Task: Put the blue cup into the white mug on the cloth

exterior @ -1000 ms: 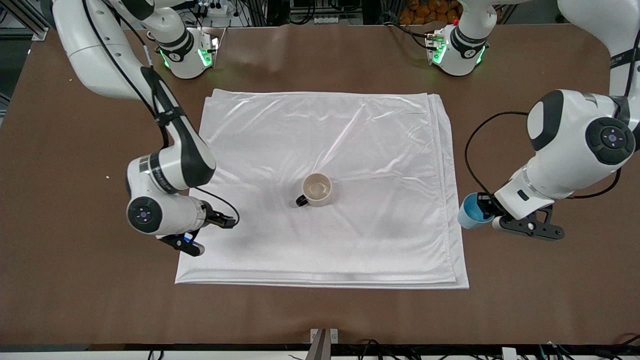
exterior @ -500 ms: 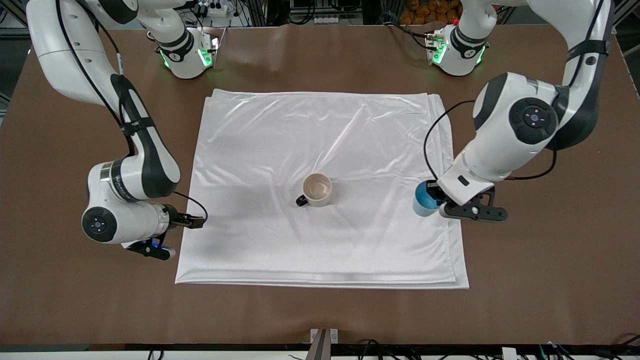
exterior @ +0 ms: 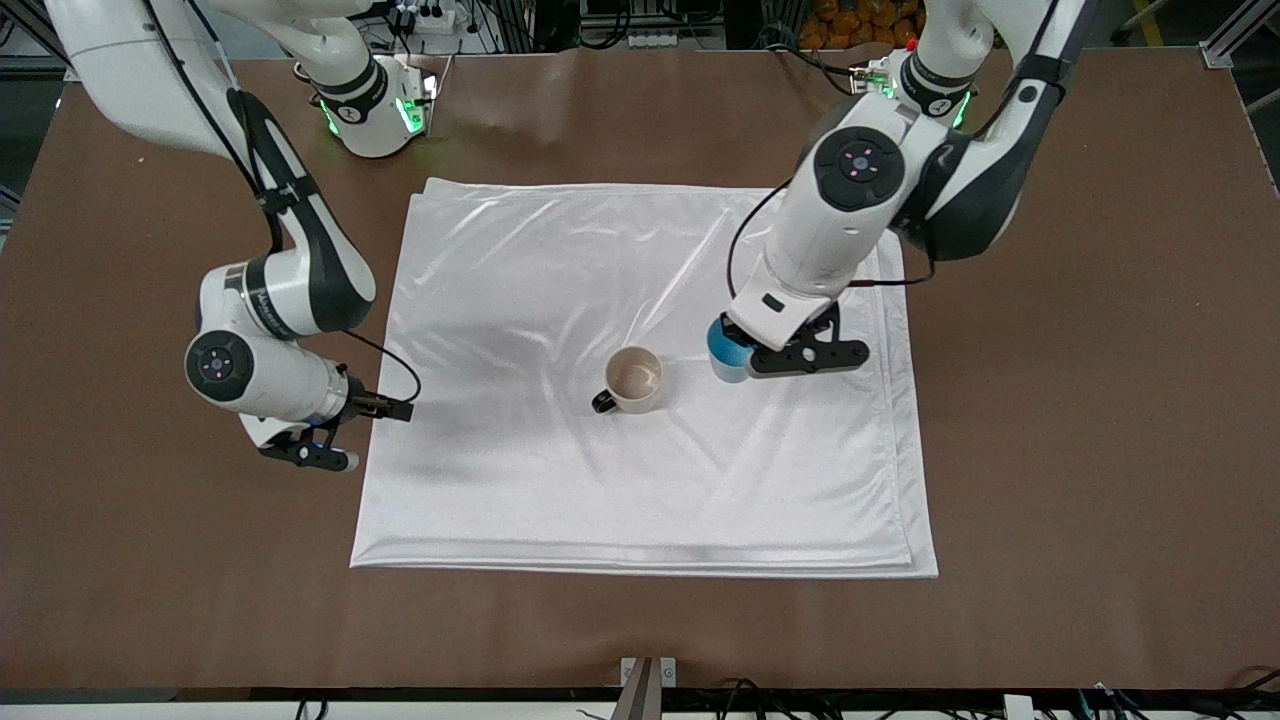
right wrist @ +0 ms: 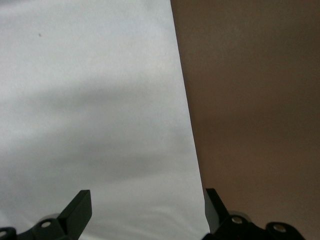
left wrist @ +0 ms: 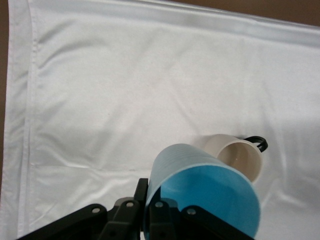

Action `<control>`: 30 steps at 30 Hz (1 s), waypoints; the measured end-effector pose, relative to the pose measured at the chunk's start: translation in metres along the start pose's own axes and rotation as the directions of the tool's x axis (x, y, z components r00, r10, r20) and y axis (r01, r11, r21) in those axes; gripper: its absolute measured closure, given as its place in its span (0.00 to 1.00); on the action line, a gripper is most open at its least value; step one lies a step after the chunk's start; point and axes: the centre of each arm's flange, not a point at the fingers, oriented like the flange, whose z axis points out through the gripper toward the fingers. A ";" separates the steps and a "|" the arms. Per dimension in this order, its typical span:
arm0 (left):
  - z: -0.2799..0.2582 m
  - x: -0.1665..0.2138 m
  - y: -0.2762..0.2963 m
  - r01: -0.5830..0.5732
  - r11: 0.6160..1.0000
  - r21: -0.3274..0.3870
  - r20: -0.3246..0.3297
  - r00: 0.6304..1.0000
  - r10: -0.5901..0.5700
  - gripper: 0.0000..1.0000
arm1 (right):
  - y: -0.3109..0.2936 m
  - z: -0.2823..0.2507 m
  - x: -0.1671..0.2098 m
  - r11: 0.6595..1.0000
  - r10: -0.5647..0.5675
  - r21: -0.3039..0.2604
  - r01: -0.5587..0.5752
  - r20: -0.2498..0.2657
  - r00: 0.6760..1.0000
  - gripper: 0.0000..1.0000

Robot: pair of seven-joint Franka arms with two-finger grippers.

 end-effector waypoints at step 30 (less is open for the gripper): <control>0.123 -0.075 0.113 0.010 1.000 -0.018 -0.008 1.000 -0.010 0.96 | 0.040 -0.192 -0.078 0.992 -0.096 -0.083 0.096 0.011 0.995 0.00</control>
